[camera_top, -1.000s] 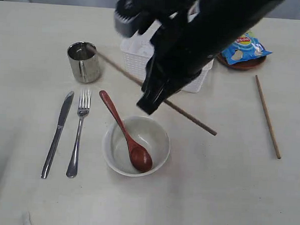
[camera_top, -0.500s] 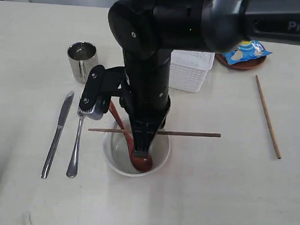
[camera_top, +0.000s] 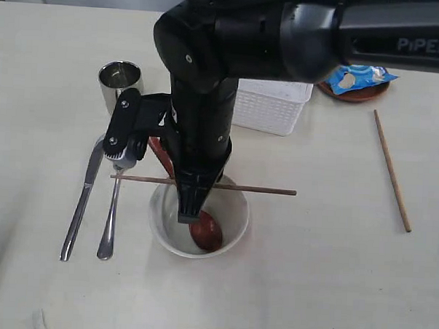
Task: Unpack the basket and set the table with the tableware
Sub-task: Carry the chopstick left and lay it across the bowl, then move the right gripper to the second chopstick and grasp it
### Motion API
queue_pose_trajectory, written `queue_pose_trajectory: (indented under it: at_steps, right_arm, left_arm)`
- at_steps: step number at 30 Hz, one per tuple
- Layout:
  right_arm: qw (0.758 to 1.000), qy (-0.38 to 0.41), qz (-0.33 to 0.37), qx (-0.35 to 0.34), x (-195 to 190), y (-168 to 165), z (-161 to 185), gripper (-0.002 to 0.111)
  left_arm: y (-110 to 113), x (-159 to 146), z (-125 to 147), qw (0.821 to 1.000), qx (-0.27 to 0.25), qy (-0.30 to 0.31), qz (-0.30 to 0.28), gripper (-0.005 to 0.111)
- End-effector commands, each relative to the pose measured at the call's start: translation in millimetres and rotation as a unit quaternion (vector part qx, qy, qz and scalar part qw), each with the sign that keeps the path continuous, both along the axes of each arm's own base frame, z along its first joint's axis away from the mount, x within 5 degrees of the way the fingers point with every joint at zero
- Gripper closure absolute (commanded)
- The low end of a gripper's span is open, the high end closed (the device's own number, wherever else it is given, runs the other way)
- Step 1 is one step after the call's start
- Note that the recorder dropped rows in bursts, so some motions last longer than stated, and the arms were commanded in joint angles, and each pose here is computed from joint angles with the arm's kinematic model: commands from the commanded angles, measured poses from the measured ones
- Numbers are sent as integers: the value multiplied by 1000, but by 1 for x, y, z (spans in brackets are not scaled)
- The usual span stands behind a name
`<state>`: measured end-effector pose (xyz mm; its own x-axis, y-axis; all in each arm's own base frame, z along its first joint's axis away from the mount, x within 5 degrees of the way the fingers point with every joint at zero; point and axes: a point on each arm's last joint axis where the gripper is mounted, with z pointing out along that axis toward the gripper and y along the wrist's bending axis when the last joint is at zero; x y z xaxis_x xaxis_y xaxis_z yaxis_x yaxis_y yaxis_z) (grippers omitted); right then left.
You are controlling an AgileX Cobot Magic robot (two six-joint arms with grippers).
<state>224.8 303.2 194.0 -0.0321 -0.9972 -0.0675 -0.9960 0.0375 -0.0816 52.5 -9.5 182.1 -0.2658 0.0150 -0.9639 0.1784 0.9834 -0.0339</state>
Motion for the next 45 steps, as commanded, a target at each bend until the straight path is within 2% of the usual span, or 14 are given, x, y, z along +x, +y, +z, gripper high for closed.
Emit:
queue_pose_trajectory:
  at_steps: [1, 12, 20, 22, 23, 24, 25, 28, 33, 37, 41, 45]
  right_arm:
    - [1000, 16, -5, 4, 1, 3, -9, 108]
    - [998, 36, -46, 8, 14, -9, -10, 108]
    - [998, 50, -44, 11, 13, -9, -10, 108]
    - [998, 50, -45, 11, 13, -9, -10, 96]
    - [998, 50, -45, 11, 13, -9, -10, 82]
    - [998, 50, -47, 11, 13, -9, -10, 73]
    - [998, 48, -49, 7, 13, -10, -9, 69]
    - [998, 14, -67, -5, 16, -17, 5, 69]
    - [990, -39, -129, 49, 23, -44, 58, 69]
    - [974, -69, -200, 83, 38, -84, 93, 69]
    - [943, -85, -307, 92, 67, -139, 105, 69]
    - [890, -99, -433, 103, 95, -199, 96, 69]
  left_arm:
    - [0, 0, 0, 1000, 1, -5, -2, 107]
    - [0, 0, 0, 1000, 1, -5, -2, 107]
    - [0, 0, 0, 1000, 1, -5, -2, 107]
    - [0, 0, 0, 1000, 1, -5, -2, 107]
    - [0, 0, 0, 1000, 1, -5, -2, 107]
    - [0, 0, 0, 1000, 1, -5, -2, 107]
    - [0, 0, 0, 1000, 1, -5, -2, 107]
    - [0, 0, 0, 1000, 1, -5, -2, 107]
    - [0, 0, 0, 1000, 1, -5, -2, 107]
    - [0, 0, 0, 1000, 1, -5, -2, 107]
    - [0, 0, 0, 1000, 1, -5, -2, 107]
    - [0, 0, 0, 1000, 1, -5, -2, 107]
